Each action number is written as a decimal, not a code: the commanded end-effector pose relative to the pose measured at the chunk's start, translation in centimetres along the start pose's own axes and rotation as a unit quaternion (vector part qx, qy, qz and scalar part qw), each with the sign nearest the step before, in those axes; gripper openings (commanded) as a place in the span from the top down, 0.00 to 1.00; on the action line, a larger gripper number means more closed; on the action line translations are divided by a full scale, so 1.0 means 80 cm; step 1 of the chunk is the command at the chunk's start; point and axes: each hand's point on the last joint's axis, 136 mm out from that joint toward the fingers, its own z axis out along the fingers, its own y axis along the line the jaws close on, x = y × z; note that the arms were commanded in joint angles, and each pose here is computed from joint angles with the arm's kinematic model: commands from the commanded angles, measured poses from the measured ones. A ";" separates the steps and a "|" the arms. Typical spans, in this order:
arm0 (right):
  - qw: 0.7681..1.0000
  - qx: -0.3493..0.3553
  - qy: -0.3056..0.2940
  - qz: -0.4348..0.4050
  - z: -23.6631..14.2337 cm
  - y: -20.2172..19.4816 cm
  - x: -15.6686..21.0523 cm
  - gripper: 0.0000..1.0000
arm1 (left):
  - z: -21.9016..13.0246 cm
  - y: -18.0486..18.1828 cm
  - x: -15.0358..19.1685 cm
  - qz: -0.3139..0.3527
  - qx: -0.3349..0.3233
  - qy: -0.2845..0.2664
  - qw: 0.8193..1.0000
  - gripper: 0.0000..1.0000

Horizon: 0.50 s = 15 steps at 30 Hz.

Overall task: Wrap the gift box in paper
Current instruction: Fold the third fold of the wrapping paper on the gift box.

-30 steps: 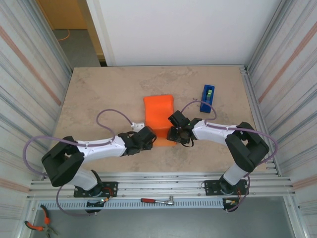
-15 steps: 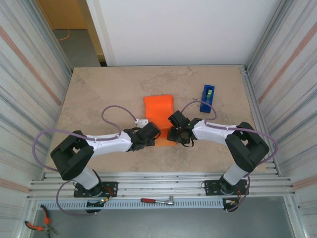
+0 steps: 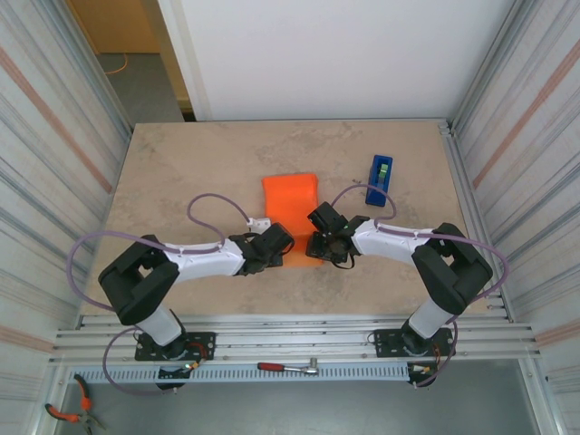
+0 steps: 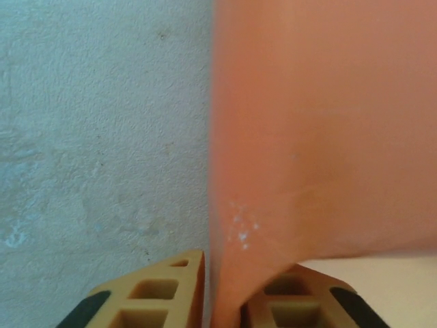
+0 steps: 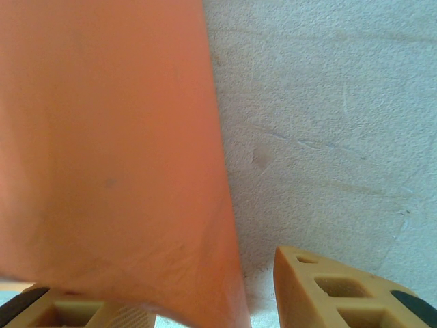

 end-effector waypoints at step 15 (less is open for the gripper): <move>1.000 -0.010 -0.002 -0.007 -0.022 0.007 0.002 0.53 | 0.007 -0.002 0.002 0.008 -0.014 -0.005 1.000 1.00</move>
